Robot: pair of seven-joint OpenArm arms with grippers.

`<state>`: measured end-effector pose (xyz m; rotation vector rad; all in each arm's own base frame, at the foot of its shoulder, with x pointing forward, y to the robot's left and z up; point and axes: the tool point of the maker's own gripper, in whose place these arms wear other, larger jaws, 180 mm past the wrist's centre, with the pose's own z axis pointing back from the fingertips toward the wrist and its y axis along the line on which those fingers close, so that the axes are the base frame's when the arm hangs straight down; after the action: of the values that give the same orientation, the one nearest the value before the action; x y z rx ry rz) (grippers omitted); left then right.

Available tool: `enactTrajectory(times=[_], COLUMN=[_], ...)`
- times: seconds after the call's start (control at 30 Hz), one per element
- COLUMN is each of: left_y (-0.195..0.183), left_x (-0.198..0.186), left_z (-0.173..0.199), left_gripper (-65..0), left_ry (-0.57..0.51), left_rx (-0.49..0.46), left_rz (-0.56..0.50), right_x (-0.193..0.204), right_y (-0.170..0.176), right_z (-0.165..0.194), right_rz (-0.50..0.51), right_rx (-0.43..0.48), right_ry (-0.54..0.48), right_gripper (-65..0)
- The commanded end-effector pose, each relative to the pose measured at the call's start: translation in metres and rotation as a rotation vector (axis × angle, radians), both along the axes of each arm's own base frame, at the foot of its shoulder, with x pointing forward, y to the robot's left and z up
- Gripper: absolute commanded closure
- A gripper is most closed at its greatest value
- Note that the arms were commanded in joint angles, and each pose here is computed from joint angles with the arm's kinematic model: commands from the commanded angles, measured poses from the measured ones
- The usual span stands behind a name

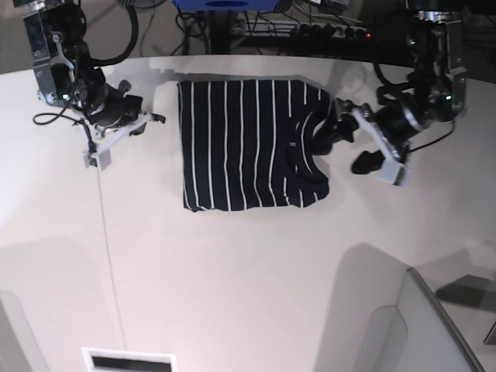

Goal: Layout the t-shirt on the table in an organized manner, then fold the t-shirt properly
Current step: 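Grasp the shirt's collar edge with the left gripper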

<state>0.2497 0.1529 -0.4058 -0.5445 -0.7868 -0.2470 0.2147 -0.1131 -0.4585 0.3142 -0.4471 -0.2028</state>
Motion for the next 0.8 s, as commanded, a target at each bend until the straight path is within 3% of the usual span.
enactTrajectory(times=[0.0, 0.27, 0.7, 0.77], left_y=[-0.001, -0.019, -0.052, -0.054], left_x=[-0.001, -0.01, -0.017, -0.011], left_z=[-0.007, -0.053, -0.08, -0.077], left_gripper=[-62.2, -59.9, -59.9, -59.9], left_ry=[0.022, 0.167, 0.262, 0.234], left_rx=[-0.005, -0.08, -0.187, -0.206], left_rz=[-0.017, 0.012, 0.054, 0.071], right_x=[0.004, -0.013, -0.021, -0.021], right_y=[-0.003, -0.009, -0.01, -0.01], right_z=[0.005, -0.003, -0.006, -0.007], right_rz=[0.005, 0.012, 0.011, 0.011], right_rx=[-0.006, -0.022, -0.024, -0.024], right_ry=[-0.025, 0.011, 0.028, 0.029], right_gripper=[-0.2, -0.2, -0.2, -0.2])
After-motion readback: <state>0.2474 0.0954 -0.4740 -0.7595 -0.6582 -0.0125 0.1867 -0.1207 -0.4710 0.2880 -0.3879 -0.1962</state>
